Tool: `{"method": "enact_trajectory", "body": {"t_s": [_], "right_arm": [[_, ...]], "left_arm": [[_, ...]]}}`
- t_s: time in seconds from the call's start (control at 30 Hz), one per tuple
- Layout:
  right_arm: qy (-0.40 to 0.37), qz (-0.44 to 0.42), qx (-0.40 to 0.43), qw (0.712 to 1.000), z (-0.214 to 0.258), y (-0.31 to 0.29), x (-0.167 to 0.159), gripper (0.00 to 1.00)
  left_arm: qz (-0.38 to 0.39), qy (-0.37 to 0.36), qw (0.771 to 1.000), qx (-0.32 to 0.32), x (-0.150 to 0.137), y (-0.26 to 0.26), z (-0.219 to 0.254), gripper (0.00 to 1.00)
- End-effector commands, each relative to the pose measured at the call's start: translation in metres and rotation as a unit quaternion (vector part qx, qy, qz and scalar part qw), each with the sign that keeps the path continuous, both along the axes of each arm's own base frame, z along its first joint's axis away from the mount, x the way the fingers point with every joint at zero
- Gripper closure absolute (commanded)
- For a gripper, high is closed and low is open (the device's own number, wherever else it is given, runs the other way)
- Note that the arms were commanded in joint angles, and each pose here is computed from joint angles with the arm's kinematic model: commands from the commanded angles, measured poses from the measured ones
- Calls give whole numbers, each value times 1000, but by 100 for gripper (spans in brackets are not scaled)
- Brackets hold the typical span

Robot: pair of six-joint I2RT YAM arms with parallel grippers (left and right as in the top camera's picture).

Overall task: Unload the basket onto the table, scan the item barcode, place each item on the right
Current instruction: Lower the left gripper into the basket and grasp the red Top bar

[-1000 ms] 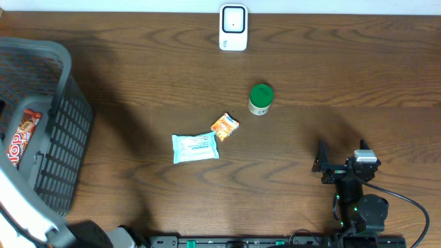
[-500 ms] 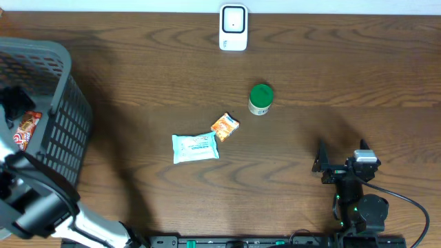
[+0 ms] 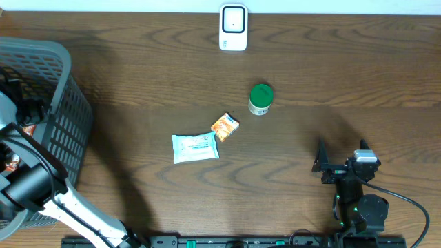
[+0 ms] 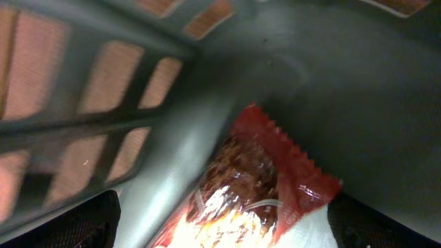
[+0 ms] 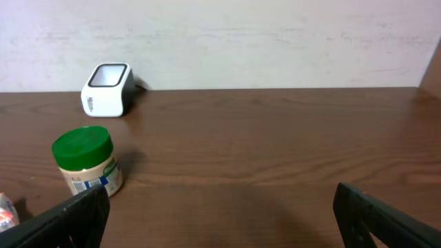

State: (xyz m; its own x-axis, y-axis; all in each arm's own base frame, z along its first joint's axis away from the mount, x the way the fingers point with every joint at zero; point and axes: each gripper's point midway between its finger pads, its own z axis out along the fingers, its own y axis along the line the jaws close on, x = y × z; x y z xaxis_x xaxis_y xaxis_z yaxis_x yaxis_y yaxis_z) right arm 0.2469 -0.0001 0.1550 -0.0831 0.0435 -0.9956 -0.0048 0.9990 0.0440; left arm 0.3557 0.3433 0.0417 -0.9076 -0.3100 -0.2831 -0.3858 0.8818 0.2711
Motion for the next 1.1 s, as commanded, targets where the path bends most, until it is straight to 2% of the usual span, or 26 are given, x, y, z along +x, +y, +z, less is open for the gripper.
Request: {"method": "enact_trajectory", "body": {"t_s": [0.0,0.2,0.23,0.27,0.37,0.4,0.6,0.77,0.93,1.07], "right_arm": [[2,-1,5,1000,-1,0,0,1],[2,-1,5,1000,-1,0,0,1],[2,-1,5,1000,-1,0,0,1],[2,-1,5,1000,-1,0,0,1],[2,-1,5,1000,-1,0,0,1],[2,-1,5,1000,-1,0,0,1],[2,-1,5,1000,-1,0,0,1],[2,-1,5,1000,-1,0,0,1],[2,-1,5,1000,-1,0,0,1],[2,-1,5,1000,-1,0,0,1]], "left_arm": [[-31,21,999,-3,-3,1,-15,4],[-27,46,998,-33,-16,1,-45,4],[-26,51,998,-40,-18,-1,-49,7],[-25,56,997,-46,-22,-2,-53,14],[-21,66,996,-56,-28,-4,-58,47],[-20,65,996,-58,-28,-4,-58,55],[14,59,996,-66,-31,-6,-57,92],[35,41,997,-59,-29,-5,-39,93],[78,-42,996,-21,-18,2,33,93],[65,-134,988,-40,-6,-21,99,93]]}}
